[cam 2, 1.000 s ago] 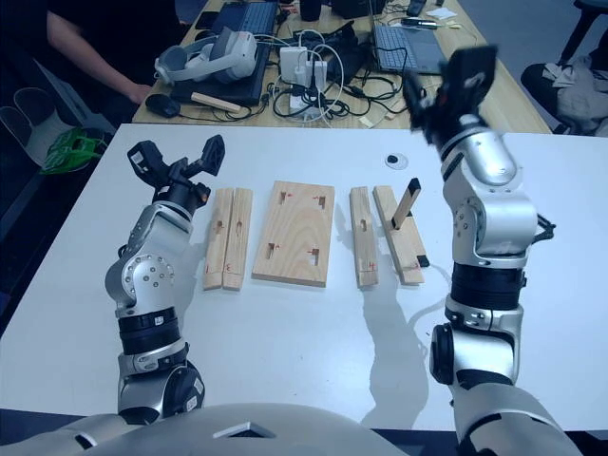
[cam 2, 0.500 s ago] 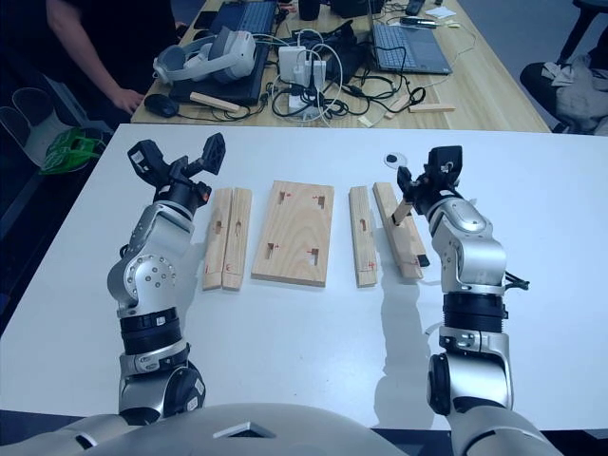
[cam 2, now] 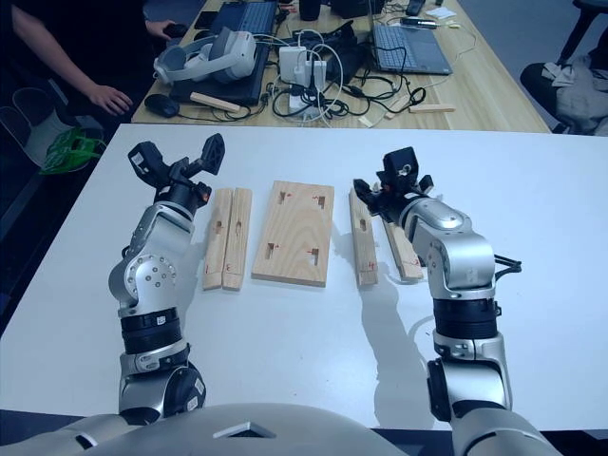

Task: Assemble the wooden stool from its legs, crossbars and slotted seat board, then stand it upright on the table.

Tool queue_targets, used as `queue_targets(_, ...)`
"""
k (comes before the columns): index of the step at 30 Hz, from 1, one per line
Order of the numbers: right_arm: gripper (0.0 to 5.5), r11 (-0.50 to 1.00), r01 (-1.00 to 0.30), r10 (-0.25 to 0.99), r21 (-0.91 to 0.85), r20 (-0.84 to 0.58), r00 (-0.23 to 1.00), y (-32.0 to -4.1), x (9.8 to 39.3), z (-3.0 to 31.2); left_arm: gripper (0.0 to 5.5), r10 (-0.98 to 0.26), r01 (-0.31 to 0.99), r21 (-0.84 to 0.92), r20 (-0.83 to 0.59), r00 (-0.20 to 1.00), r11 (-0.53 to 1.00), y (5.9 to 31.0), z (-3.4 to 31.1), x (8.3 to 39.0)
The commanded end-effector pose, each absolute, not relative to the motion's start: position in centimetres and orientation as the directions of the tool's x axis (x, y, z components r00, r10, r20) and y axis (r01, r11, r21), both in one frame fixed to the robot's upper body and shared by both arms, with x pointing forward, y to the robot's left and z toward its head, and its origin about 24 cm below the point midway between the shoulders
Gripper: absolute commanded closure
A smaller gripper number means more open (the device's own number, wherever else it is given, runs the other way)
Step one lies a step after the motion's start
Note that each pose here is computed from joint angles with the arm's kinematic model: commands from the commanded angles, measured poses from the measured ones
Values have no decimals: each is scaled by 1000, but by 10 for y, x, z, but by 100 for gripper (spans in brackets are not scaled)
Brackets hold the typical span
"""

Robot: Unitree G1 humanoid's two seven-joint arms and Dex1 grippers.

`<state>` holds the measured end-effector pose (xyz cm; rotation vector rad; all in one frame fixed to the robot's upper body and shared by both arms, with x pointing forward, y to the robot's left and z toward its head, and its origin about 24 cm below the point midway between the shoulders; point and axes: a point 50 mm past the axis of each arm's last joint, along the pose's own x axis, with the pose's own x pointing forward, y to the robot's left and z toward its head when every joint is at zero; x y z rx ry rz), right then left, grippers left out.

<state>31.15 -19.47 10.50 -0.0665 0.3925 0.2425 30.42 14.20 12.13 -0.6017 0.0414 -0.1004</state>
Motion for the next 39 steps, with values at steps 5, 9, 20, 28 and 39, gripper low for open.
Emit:
queue_targets(5,289,995,-33,-21,-98,-501,865,-217,316,89,38,-104,82,-570,-7,995,818,141,123,306)
queue_targets(9,289,991,-7,-67,-133,-544,837,-222,318,85,38,-103,82,-569,-5,995,819,141,123,306)
queue_targets(20,289,991,-1,-89,-136,-656,750,-234,315,68,38,-101,80,-572,-5,995,816,140,124,306)
queue_targets(28,365,989,-22,-82,-145,-672,736,-236,316,66,38,-95,76,-582,-2,995,810,140,124,306)
queue_targets(39,453,983,-70,-47,-169,-600,798,-226,320,79,38,-89,72,-584,0,996,808,141,124,307)
